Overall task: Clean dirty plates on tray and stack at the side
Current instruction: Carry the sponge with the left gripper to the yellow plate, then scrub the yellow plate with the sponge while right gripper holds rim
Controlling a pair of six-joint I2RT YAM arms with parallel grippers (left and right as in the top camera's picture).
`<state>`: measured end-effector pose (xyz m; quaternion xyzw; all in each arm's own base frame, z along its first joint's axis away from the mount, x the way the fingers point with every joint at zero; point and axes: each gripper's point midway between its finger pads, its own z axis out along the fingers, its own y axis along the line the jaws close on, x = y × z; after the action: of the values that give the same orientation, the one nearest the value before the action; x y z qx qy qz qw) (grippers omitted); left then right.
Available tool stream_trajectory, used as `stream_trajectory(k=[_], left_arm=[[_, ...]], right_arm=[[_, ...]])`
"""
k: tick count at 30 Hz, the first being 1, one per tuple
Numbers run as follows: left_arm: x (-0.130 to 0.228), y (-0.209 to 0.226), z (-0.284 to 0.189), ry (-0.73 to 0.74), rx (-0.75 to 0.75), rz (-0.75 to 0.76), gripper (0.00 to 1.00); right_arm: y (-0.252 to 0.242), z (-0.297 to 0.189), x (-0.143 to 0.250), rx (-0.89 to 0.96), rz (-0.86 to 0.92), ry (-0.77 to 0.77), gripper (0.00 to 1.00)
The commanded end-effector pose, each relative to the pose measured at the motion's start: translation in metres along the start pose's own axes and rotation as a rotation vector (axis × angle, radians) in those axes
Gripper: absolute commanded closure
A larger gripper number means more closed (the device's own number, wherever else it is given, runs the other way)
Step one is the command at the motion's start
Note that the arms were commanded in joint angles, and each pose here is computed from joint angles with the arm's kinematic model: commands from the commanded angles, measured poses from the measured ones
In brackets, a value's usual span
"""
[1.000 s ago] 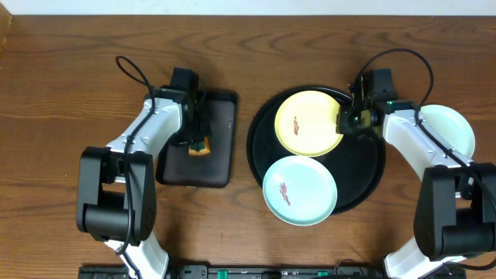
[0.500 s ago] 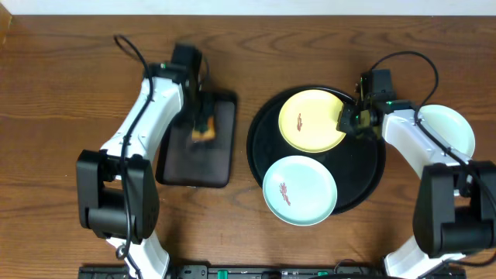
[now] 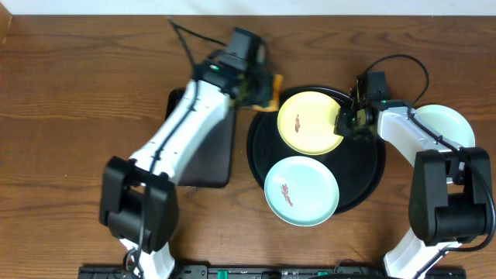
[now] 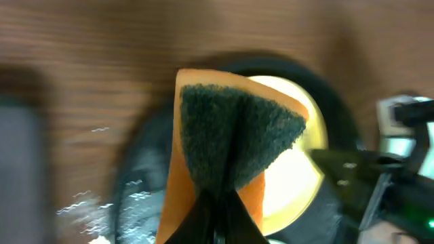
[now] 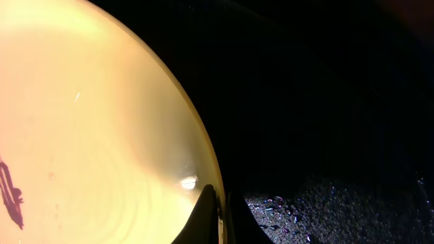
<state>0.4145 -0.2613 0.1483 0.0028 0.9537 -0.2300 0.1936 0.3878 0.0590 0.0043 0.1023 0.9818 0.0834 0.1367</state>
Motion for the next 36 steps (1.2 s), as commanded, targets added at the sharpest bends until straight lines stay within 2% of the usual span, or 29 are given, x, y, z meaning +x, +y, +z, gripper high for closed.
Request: stream_trajectory(k=[1,8,11,16,20,23,26,31,36], left_arm=[[0.022,-0.027,0.037,0.052,0.033,-0.054,0.93],[0.057,-0.052,0.102,0.130,0.081,-0.127,0.93],[0.068,-0.044,0.124,0.163,0.065,-0.142,0.93],[0.056,-0.005,0.138,0.090,-0.078,-0.036,0.93],[0.043,0.032,0.132,0.040,-0.239,0.101,0.93],[0.037,0.066,0.120,0.014,-0.431,0.192,0.93],[0.034,0.074,0.114,0.002,-0.508,0.277,0.93],[0.049,0.048,0.123,0.014,-0.428,0.245,0.93],[0.078,-0.002,0.139,0.091,-0.203,0.093,0.93]], right_arm=[[-0.002,0.018,0.023,0.008,-0.027,0.084,0.99],[-0.002,0.018,0.024,0.009,-0.026,0.087,0.99],[-0.002,0.018,0.025,0.010,-0.026,0.090,0.99],[-0.003,0.018,0.027,0.013,-0.025,0.099,0.99],[-0.004,0.017,0.030,0.018,-0.023,0.113,0.99],[-0.004,0.018,0.030,0.017,-0.023,0.112,0.99],[-0.004,0.017,0.030,0.018,-0.023,0.113,0.99],[-0.005,0.017,0.030,0.019,-0.023,0.113,0.99],[-0.005,0.017,0.031,0.019,-0.023,0.116,0.99]])
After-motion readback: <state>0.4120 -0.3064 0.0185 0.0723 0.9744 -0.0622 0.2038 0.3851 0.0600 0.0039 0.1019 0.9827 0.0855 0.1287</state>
